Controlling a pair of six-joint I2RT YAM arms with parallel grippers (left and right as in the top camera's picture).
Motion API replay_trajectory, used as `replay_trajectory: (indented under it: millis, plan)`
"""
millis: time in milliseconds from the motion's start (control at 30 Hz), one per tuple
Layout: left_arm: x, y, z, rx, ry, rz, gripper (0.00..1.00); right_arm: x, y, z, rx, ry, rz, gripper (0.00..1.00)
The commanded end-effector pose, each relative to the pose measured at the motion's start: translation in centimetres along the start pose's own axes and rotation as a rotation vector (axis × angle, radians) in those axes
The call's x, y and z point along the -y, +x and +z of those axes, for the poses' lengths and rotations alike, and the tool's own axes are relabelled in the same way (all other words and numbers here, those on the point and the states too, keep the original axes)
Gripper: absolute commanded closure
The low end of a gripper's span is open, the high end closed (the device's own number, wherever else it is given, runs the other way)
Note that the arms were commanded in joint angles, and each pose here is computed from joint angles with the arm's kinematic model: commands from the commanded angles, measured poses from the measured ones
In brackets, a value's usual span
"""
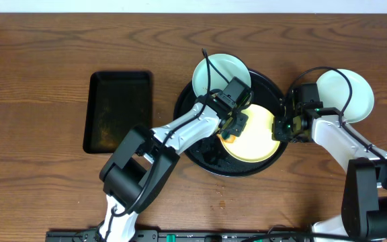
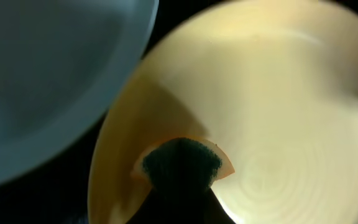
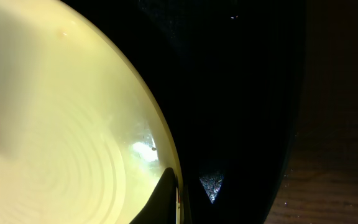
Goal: Clean dirty plates on tray and stack at the side
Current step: 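Scrub the yellow plate with the sponge in the left gripper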
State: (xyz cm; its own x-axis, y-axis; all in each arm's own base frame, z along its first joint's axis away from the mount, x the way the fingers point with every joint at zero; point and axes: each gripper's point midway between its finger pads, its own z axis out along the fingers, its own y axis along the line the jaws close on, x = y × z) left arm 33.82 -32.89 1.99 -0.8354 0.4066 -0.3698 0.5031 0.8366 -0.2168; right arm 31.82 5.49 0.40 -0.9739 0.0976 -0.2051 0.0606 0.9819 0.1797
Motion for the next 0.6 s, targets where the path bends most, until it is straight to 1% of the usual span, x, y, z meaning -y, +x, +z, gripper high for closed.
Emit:
replay_trajectory:
  millis: [0,233,367,567]
  plan:
    - [-0.5,-0.1,0.7,0.01,-0.018,-0.017,0.93,0.0,1.3,0.9,-0.042,0.014,-0.02,0.99]
    - [-0.9,1.1,2.1,-0.025,-0.028,-0.098,0.93,0.0,1.4,0.9,-0.043,0.014,-0.02,0.99]
    - [-1.2,1.9,2.6,-0.042,-0.033,-0.11,0.92,0.0,1.4,1.0,-0.043,0.014,-0.02,0.99]
    - [-0.5,2.3,2.7,-0.057,-0.001,-0.179,0.93,0.0,1.6,1.0,-0.047,0.015,-0.02,0.99]
